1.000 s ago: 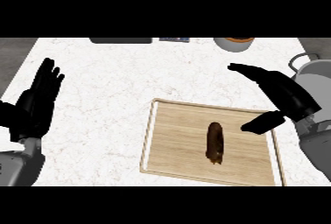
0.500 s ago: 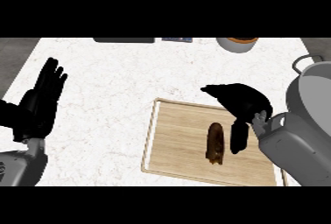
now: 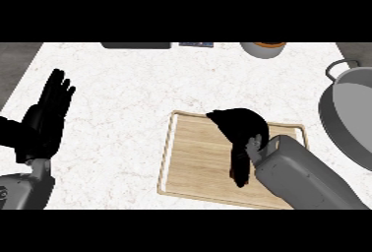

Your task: Pick the sweet potato from the tray and place it in the pot

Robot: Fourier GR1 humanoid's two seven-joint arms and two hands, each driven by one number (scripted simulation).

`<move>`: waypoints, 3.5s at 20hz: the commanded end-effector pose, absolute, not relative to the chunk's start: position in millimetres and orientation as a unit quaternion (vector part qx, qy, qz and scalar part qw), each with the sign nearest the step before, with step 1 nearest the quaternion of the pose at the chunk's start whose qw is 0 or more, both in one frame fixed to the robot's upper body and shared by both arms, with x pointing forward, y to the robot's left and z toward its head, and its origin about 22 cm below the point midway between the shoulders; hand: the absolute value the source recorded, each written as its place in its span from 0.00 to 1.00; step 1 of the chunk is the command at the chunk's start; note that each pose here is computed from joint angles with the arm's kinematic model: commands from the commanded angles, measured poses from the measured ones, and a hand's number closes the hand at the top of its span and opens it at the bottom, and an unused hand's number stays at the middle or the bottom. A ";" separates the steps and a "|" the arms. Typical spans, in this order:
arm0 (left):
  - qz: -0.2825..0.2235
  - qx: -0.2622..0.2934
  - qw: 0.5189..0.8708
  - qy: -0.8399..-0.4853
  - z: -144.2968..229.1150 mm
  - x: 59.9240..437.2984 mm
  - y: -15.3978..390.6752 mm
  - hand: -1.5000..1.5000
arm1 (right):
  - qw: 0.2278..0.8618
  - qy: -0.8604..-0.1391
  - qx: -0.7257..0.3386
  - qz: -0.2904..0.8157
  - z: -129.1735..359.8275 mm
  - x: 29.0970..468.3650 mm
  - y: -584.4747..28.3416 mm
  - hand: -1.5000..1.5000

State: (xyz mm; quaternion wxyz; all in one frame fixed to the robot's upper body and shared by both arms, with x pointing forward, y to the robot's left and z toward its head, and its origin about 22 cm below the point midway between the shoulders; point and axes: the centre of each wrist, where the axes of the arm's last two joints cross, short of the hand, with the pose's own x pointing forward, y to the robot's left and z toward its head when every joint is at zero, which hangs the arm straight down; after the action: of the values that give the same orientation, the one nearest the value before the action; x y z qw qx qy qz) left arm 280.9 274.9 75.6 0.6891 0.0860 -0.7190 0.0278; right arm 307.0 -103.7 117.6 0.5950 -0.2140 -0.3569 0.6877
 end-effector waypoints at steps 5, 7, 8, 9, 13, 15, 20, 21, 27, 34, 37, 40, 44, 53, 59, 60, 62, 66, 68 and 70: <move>0.023 0.090 0.686 -0.721 83.9 283.6 280.1 0.50 | 0.601 -0.293 -0.247 0.702 83.4 290.0 -92.7 0.00; 0.029 0.093 0.687 -0.720 88.7 292.5 283.5 0.50 | 0.597 -0.275 -0.266 0.705 95.4 285.8 -97.1 0.00; 0.036 0.093 0.694 -0.713 71.2 279.8 295.4 0.50 | 0.595 -0.278 -0.277 0.701 80.1 295.8 -115.3 0.00; 0.028 0.084 0.688 -0.721 88.6 278.5 277.6 0.50 | 0.601 -0.262 -0.279 0.702 71.3 300.4 -107.7 0.00; 0.031 0.097 0.689 -0.718 74.3 273.9 279.2 0.50 | 0.597 -0.268 -0.272 0.705 56.5 277.5 -109.5 0.00; 0.035 0.085 0.682 -0.726 84.2 283.4 293.0 0.50 | 0.594 -0.284 -0.272 0.702 78.2 300.8 -99.8 0.00; 0.025 0.085 0.687 -0.721 83.4 288.4 299.2 0.50 | 0.591 -0.273 -0.280 0.706 54.4 293.9 -112.7 0.00; 0.030 0.087 0.687 -0.720 103.0 298.3 293.5 0.50 | 0.592 -0.272 -0.289 0.702 53.5 290.9 -111.2 0.00; 0.028 0.089 0.682 -0.725 86.4 291.5 263.1 0.50 | 0.604 -0.248 -0.294 0.698 27.8 308.8 -128.3 0.00; 0.033 0.086 0.685 -0.723 77.5 294.0 271.7 0.50 | 0.539 -0.259 -0.268 0.755 41.8 313.8 -140.4 1.00; 0.029 0.083 0.685 -0.723 68.8 291.9 290.0 0.50 | 0.543 -0.272 -0.260 0.751 22.8 312.1 -127.5 1.00; 0.031 0.096 0.688 -0.719 54.8 280.7 289.5 0.50 | 0.539 -0.274 -0.254 0.755 29.9 304.4 -139.5 1.00; 0.031 0.093 0.683 -0.724 86.1 280.0 289.5 0.50 | 0.552 -0.352 -0.222 0.723 19.2 266.8 -151.0 1.00; 0.047 0.098 0.690 -0.715 84.8 273.9 295.3 0.50 | 0.543 -0.530 -0.176 0.627 35.5 160.9 -219.3 1.00; 0.042 0.099 0.690 -0.716 73.8 268.8 292.3 0.50 | 0.551 -0.642 -0.225 0.484 73.4 142.3 -239.2 1.00; 0.052 0.107 0.691 -0.713 74.7 271.8 289.1 0.50 | 0.548 -0.654 -0.248 0.459 79.9 140.8 -242.3 1.00; 0.050 0.106 0.690 -0.714 85.1 278.2 300.1 0.50 | 0.539 -0.678 -0.282 0.412 106.1 141.5 -252.7 1.00; 0.048 0.116 0.687 -0.715 92.8 277.9 295.9 0.50 | 0.506 -0.728 -0.342 0.312 132.9 128.0 -262.9 1.00; 0.039 0.105 0.684 -0.721 89.0 272.1 291.5 0.50 | 0.518 -0.725 -0.356 0.280 145.9 128.0 -279.6 1.00; 0.035 0.097 0.690 -0.717 87.3 270.8 287.0 0.50 | 0.508 -0.739 -0.373 0.236 153.1 131.0 -289.0 1.00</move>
State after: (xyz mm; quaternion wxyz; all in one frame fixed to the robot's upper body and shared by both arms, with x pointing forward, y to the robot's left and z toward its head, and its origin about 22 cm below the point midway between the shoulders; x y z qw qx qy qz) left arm 272.8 287.5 83.1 0.6884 0.1039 -0.7166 0.0419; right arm 135.1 -271.4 129.3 0.5252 -0.3388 -0.7171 0.3084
